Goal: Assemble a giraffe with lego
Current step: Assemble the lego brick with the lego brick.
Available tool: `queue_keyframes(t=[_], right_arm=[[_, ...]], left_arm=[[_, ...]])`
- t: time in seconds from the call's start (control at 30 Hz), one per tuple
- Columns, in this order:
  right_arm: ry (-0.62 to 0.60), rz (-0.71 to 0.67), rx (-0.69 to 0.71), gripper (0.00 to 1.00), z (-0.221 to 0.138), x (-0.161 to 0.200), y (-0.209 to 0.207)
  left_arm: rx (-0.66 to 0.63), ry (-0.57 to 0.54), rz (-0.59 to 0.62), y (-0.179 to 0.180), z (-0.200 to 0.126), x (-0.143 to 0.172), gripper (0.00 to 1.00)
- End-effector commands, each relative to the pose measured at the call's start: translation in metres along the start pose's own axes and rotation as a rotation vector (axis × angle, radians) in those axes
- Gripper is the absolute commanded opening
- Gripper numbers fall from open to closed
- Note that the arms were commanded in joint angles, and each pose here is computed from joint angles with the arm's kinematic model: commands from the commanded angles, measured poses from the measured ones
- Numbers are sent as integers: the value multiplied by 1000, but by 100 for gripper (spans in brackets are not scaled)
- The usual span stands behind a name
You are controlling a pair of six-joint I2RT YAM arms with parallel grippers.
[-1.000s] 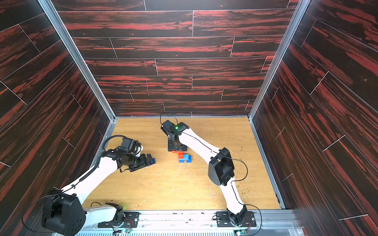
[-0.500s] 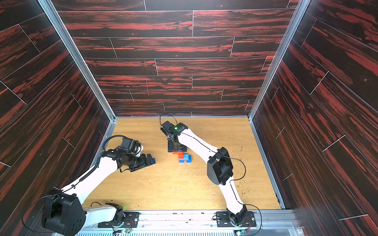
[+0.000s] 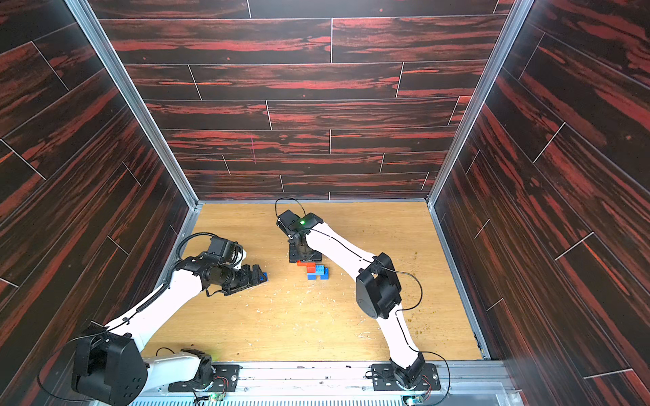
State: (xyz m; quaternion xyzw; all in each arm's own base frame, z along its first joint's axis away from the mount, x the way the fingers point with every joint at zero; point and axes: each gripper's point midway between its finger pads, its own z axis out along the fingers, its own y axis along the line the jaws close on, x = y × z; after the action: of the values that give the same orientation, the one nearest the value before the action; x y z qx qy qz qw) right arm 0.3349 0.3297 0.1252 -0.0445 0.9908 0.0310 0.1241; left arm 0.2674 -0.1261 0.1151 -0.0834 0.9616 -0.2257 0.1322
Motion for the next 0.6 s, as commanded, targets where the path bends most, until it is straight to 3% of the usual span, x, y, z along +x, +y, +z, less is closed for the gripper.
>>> queue_keyframes(t=[0.0,0.27,0.57], right_arm=[[34,1,3,43,4,10,-3],[2,13,-16,41,-9,8,-5],[21,-7,-15,40,3,12,-1]], left_arm=[[4,-10,10,0,-6,2,96],[1,-10,9,1,-5,1,96],[1,-8,8,1,-4,1,96]])
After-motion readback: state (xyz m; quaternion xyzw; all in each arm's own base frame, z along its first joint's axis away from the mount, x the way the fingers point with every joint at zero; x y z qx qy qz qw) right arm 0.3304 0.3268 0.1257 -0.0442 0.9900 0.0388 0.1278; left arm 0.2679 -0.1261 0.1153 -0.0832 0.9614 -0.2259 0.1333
